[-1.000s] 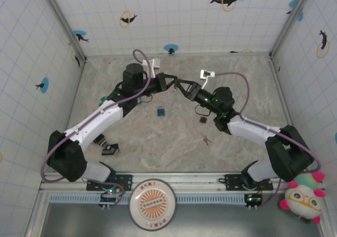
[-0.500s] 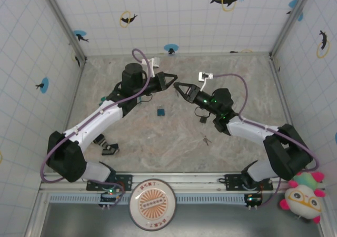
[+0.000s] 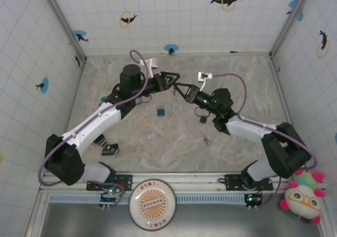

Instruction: Unlock with the key

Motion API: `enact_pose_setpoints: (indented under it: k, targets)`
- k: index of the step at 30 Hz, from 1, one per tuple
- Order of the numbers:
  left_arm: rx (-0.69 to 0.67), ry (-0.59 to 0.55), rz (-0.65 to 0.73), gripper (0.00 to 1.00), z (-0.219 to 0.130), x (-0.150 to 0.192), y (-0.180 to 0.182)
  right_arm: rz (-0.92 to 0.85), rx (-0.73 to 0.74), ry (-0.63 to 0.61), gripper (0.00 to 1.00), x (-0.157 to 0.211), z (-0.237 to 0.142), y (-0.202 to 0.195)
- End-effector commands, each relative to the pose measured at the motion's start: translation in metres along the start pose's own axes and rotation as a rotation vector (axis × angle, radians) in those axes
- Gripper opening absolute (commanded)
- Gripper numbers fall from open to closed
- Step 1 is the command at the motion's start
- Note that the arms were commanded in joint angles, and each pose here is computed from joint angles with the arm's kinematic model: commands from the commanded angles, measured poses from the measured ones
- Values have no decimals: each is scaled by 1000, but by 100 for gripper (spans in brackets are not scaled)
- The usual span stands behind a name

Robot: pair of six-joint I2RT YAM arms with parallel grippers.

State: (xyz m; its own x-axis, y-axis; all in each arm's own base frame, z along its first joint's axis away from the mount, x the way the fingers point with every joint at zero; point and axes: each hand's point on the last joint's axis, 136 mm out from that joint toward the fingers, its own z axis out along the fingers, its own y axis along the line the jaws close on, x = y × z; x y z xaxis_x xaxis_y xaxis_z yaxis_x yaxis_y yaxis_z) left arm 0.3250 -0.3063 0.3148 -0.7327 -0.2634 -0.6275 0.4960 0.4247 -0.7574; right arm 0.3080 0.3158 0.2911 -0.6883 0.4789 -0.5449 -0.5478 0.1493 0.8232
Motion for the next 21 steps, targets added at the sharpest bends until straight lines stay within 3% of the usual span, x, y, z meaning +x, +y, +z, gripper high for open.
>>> enact_pose_setpoints:
  k: [1,8,10,12,17,19,21]
  targets:
    - [-6,-84,40,98,-14,-14,-4,-70,2,16,0,-4,1,7]
    - [-54,-111,-41,97,-31,-21,22,-171,92,114,0,6,-7,-5]
    - [-43,-102,-17,88,-33,-18,23,-203,110,155,0,9,-9,-7]
    - [-19,-69,8,72,-33,-12,20,-231,121,195,0,13,-13,-8]
    - [104,144,40,41,-21,24,12,-250,102,264,0,18,-18,-4]
    - [148,195,26,35,-19,35,11,-248,85,280,0,19,-18,0]
    - [165,205,30,36,-20,40,11,-247,64,301,0,21,-18,5]
